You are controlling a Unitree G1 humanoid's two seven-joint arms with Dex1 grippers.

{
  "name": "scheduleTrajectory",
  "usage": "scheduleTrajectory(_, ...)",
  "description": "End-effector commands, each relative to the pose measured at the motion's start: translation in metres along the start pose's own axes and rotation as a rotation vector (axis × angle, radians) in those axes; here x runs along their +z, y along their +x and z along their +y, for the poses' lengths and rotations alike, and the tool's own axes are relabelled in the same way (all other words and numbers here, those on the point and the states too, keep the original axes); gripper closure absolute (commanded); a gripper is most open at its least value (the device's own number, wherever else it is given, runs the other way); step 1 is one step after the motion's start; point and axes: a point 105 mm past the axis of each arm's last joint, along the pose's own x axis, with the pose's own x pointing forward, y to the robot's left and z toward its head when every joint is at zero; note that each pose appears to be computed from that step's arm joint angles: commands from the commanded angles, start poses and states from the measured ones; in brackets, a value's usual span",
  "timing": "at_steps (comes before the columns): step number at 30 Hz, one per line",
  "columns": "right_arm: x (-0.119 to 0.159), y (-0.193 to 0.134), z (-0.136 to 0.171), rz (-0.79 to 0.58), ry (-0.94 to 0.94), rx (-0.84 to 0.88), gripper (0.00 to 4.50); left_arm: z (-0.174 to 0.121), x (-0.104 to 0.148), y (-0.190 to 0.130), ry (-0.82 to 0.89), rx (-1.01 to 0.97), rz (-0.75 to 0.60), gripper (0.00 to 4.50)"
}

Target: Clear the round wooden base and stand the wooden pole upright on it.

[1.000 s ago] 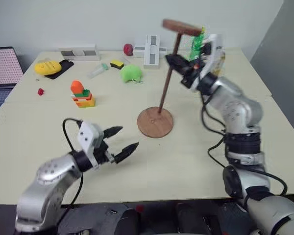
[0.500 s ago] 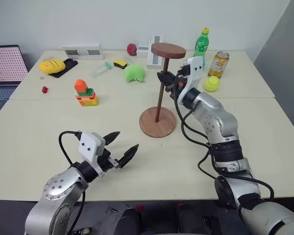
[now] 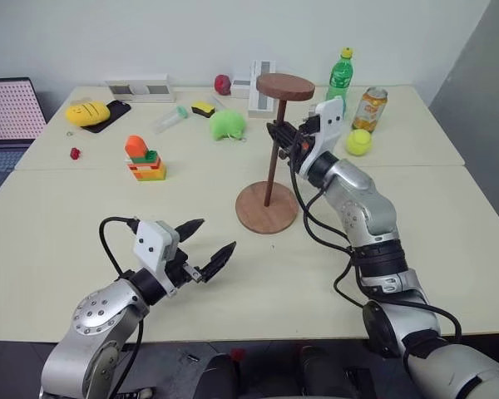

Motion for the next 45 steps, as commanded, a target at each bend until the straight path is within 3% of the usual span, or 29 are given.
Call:
scheduleTrajectory(1,-0.005,-0.005,0.003,0.014,-0.113,0.019,4.16,-0.002,0.01,0.002,0.048,-0.018,-0.033,0.0)
scheduleTrajectory(10,-0.026,-0.01,0.025,0.055,-0.09,0.055,4.16,-0.001,0.008,0.003,0.051,-0.017,-0.035,0.0)
scheduleTrajectory(20,-0.067,-0.022,0.019,0.226,-0.038,0.02,4.16,0.001,0.007,0.004,0.051,-0.01,-0.038,0.0)
scheduleTrajectory(27,-0.063,-0.019,0.017,0.232,-0.048,0.036,4.16,0.004,0.007,0.008,0.062,-0.01,-0.041,0.0)
scheduleTrajectory(29,-0.058,-0.018,0.017,0.219,-0.055,0.043,3.53,0.006,0.008,0.008,0.067,-0.01,-0.044,0.0)
scheduleTrajectory(33,-0.048,-0.019,0.016,0.214,-0.052,0.074,2.76,0.01,0.01,0.009,0.074,-0.013,-0.044,0.0)
scheduleTrajectory(41,-0.069,-0.053,0.02,0.398,-0.042,0.255,1.04,0.017,0.004,0.009,0.055,-0.075,0.019,0.0)
scheduleTrajectory(45,-0.068,-0.079,0.011,0.468,-0.057,0.335,0.02,0.041,0.006,0.004,0.064,-0.124,0.105,0.0)
